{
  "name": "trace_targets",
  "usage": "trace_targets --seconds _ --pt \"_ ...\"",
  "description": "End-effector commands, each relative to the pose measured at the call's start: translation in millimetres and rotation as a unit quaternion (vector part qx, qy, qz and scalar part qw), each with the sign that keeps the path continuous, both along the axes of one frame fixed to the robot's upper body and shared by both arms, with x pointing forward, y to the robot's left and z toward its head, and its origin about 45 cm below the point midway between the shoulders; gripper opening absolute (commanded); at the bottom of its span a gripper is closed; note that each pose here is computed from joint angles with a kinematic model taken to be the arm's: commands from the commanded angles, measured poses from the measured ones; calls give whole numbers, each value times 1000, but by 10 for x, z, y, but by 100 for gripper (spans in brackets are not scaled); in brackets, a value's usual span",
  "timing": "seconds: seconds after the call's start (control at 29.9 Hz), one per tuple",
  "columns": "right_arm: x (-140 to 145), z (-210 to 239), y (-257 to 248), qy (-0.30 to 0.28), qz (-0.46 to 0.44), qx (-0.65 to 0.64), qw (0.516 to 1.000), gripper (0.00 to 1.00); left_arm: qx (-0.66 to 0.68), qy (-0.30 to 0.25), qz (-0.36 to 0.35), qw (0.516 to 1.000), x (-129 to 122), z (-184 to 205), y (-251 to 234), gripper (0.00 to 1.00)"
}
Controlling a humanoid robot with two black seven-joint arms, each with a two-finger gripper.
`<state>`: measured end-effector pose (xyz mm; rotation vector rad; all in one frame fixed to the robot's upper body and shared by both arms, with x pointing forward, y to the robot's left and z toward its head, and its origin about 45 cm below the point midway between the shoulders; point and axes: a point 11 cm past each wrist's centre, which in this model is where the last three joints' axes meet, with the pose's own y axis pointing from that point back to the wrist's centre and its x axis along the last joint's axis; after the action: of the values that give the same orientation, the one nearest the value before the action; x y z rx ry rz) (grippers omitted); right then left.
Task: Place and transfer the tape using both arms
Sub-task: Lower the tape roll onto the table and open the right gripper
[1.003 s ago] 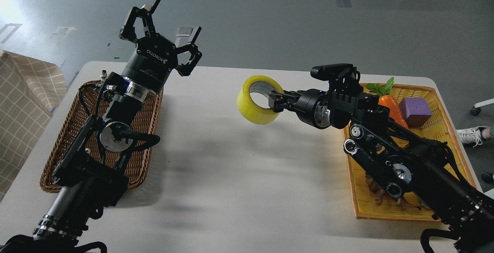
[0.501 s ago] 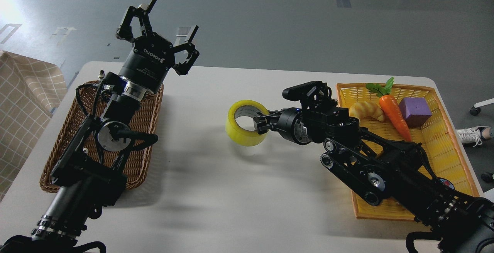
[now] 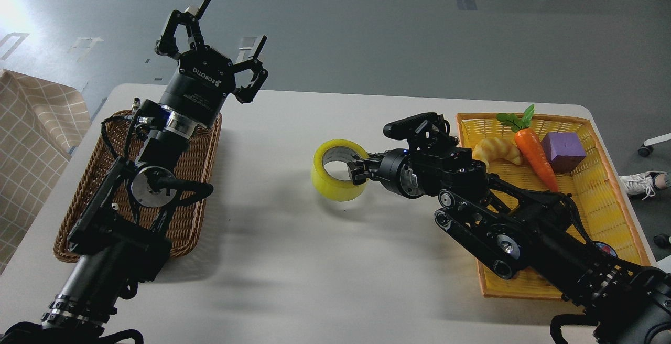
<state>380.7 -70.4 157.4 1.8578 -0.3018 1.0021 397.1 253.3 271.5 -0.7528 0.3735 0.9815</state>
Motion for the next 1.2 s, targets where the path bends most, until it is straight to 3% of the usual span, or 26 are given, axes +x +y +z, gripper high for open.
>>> trace_targets --seconds 0.0,0.07,1.17 --pt "3 -2 -10 2 -3 2 1000 11 1 0 3 1000 -2 0 29 99" --pt "-9 -23 -18 4 -4 3 1000 18 2 0 3 1000 -1 1 34 99" --pt "-93 -185 -78 24 -13 1 1000 21 6 0 13 1000 -14 1 130 99"
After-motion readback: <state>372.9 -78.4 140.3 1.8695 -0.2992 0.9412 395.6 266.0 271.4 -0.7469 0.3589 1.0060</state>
